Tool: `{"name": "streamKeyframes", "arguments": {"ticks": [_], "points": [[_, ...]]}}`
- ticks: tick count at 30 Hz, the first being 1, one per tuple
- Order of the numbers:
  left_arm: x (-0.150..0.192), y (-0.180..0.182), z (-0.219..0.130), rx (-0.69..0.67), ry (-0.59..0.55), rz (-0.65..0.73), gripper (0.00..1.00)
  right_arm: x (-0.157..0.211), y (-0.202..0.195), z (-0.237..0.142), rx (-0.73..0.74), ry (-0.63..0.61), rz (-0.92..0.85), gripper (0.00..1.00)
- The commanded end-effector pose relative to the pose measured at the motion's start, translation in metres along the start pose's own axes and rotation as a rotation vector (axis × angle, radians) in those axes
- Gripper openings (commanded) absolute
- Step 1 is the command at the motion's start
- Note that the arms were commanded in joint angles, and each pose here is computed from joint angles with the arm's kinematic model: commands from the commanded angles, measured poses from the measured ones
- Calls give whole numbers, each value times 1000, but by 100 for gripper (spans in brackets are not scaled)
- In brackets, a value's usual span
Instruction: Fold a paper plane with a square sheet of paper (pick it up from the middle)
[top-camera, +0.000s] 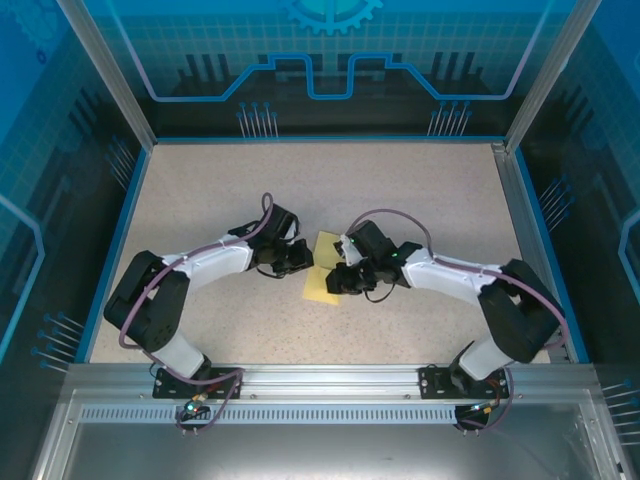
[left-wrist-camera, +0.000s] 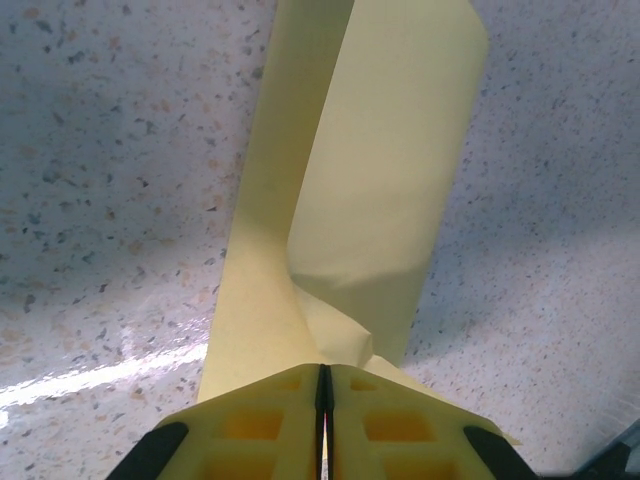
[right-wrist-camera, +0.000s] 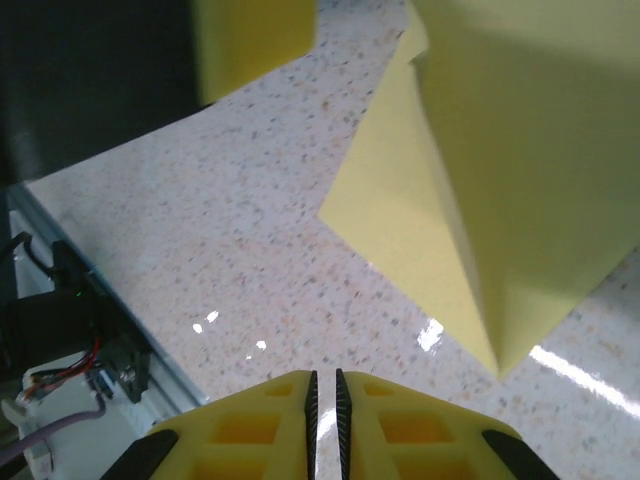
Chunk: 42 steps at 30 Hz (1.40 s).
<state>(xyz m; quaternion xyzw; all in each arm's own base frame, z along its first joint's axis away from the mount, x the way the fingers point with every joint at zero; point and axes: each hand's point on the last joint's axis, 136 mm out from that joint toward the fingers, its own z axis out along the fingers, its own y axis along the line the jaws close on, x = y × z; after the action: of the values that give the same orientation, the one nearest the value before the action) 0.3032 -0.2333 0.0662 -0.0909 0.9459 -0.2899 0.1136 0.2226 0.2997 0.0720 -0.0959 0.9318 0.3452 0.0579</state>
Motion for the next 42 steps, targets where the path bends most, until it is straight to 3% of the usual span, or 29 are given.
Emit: {"name": "streamKeyframes", "arguments": {"ticks": [1, 10, 23, 32, 35, 42], "points": [[2, -12, -4, 66, 6, 12, 12, -17, -6, 6, 7, -16, 5, 15], [7, -37, 12, 207, 87, 43, 14, -10, -42, 25, 5, 30, 96, 15], [10, -28, 45, 184, 152, 19, 14, -2, -60, 34, 41, 54, 143, 15], [7, -7, 64, 103, 136, 7, 14, -2, -57, 31, 40, 59, 139, 15], [8, 9, 70, 39, 130, -9, 13, -5, -45, 26, 5, 56, 125, 15], [17, 17, 73, 37, 145, -30, 13, -17, -8, 23, -68, 50, 46, 16]]}}
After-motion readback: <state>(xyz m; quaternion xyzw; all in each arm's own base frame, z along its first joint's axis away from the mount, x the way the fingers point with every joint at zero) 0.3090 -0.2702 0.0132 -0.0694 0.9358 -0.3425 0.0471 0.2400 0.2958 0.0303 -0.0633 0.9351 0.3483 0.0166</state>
